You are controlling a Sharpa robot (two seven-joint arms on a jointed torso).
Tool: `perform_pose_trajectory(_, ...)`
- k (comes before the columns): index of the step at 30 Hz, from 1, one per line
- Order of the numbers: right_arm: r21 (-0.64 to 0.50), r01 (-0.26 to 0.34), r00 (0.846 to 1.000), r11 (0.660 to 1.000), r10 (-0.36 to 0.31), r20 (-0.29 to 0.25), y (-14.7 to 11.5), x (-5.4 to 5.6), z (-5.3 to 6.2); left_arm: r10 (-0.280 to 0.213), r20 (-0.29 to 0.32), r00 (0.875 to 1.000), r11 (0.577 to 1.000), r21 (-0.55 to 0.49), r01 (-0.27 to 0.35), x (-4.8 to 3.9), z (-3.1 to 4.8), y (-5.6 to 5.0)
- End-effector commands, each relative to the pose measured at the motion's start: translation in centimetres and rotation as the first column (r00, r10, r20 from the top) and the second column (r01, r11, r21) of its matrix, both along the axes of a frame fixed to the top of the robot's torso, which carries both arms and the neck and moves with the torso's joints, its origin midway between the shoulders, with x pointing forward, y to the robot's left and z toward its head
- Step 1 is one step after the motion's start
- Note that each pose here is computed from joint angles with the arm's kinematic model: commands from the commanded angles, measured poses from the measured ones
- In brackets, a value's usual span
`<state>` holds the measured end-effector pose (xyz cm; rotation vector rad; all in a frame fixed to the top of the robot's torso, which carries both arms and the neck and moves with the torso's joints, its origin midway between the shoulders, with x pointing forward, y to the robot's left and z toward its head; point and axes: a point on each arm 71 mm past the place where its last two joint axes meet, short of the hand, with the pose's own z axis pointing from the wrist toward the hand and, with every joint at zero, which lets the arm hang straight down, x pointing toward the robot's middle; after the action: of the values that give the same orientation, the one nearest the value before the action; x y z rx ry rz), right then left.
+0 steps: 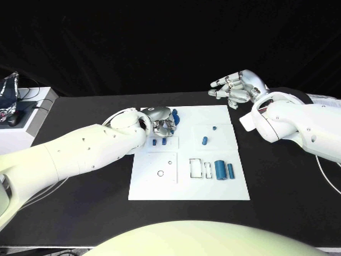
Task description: Assemble the parts on the task board
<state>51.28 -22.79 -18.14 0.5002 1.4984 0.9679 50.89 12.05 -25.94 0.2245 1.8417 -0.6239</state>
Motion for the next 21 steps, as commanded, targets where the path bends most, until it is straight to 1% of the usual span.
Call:
perform_pose_trajectory(1, -0.007, -0.018, 1.000, 1.000, 0.018, 0.010, 0.20, -0.06, 0.05, -0.015, -0.018, 1.000, 1.000, -0.003, 0.015, -0.13, -0.06, -0.18)
perform_pose_trajectory(10, -0.009, -0.019, 1.000, 1.000, 0.019, 0.009, 0.23, -0.04, 0.04, -0.019, -0.019, 1.000, 1.000, -0.005, 0.019, -0.18, -0.05, -0.19)
perform_pose_trajectory(21, -0.011, -0.019, 1.000, 1.000, 0.019, 0.007, 0.22, -0.02, 0.01, -0.006, 0.006, 1.000, 0.999, -0.032, 0.007, -0.09, 0.19, 0.03)
